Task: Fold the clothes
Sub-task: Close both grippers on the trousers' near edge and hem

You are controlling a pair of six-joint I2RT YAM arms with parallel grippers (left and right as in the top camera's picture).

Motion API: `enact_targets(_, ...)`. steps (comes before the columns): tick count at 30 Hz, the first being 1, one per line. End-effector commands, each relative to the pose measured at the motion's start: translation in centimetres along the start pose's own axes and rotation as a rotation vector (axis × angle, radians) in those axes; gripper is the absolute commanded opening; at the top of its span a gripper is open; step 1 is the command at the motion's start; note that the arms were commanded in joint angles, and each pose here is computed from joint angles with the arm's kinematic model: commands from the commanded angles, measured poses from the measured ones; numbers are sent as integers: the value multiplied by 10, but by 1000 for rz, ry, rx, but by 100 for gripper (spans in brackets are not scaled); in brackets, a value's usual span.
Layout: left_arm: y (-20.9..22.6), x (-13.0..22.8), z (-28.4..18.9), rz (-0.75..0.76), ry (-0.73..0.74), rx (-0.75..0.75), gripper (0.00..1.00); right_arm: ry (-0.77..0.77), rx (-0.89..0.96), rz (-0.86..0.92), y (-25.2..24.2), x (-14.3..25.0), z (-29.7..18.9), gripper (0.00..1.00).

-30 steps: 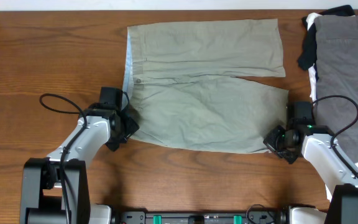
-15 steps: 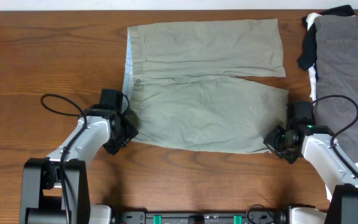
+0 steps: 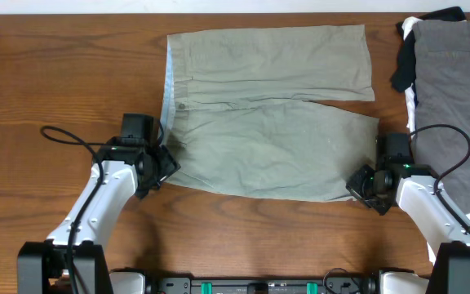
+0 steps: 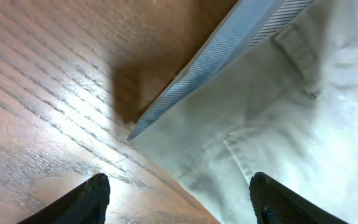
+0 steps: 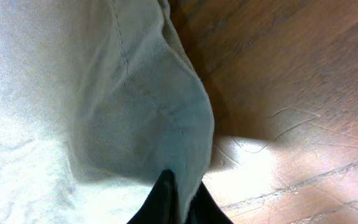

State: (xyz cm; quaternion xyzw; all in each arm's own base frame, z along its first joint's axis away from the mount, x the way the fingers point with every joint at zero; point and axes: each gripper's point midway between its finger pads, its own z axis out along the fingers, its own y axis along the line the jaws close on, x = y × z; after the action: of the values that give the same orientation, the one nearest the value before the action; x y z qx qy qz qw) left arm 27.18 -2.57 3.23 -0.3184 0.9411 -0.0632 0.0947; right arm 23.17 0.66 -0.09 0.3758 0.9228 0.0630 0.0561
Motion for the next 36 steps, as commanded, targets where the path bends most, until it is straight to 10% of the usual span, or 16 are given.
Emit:
enact_targets(1,2,0,2,-6,9,-12,74,-11,-8,0,2,-7,-2,6)
enact_targets(27,12,9,38,-36,56,-54,74,-11,-7,0,2,-7,-2,7)
enact_targets(36,14,11,41,-37,65,-64,46,-10,-6,0,2,-7,-2,6)
